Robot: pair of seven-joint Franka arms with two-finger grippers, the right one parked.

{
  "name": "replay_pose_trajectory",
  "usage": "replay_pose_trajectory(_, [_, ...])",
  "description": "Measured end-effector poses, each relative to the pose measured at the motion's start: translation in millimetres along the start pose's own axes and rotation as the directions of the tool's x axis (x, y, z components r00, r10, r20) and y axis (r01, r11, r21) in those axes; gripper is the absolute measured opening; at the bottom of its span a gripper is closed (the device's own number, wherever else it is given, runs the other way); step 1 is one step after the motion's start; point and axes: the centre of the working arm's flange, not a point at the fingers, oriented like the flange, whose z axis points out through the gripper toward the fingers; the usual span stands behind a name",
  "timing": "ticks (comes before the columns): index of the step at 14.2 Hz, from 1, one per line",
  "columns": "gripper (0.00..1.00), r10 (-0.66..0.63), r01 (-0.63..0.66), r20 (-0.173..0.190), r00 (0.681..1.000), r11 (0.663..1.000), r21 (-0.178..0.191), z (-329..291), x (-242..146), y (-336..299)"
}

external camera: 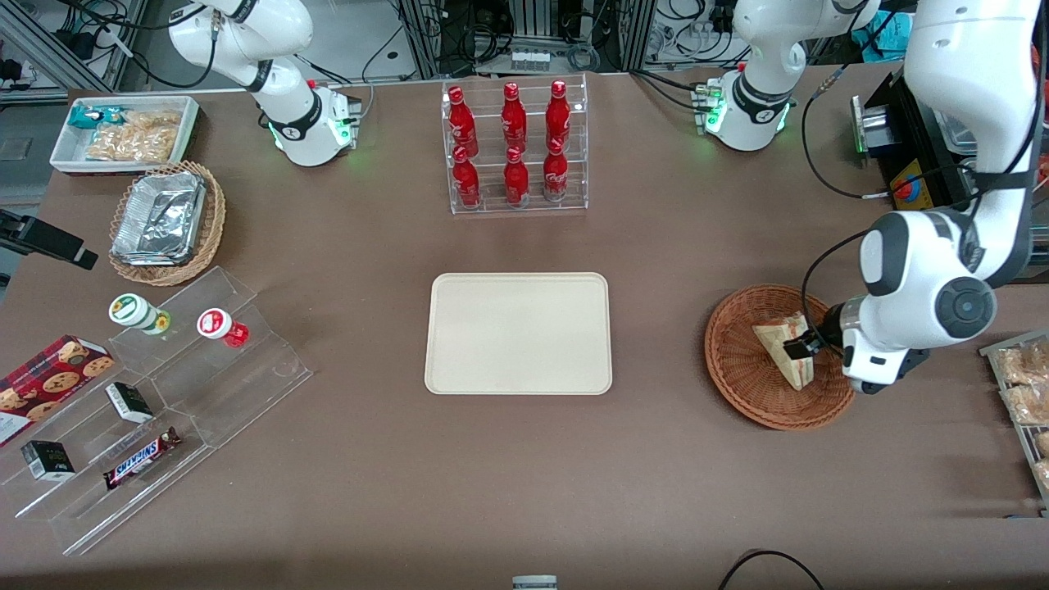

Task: Place sandwich from basket to tray
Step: 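Lower the left gripper over the sandwich in the wicker basket and grasp it, then lift the sandwich with the left gripper and carry it over the cream tray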

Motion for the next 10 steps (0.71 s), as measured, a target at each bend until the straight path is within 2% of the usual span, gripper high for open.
replay_pose_trajectory(4, [1.0, -0.008, 0.008, 0.025, 1.0, 1.0, 0.01, 31.6, -1.7, -3.8])
replay_pose_trajectory(5, [0.93, -0.013, 0.013, 0.029, 0.999, 1.0, 0.012, 36.5, -1.0, -5.4])
replay_pose_trajectory(7, [0.7, -0.016, 0.015, 0.033, 0.999, 1.0, 0.012, 44.9, -1.7, -7.3])
replay_pose_trajectory(10, [0.42, 0.014, -0.015, 0.03, 0.999, 1.0, 0.009, 44.2, -3.4, -4.0])
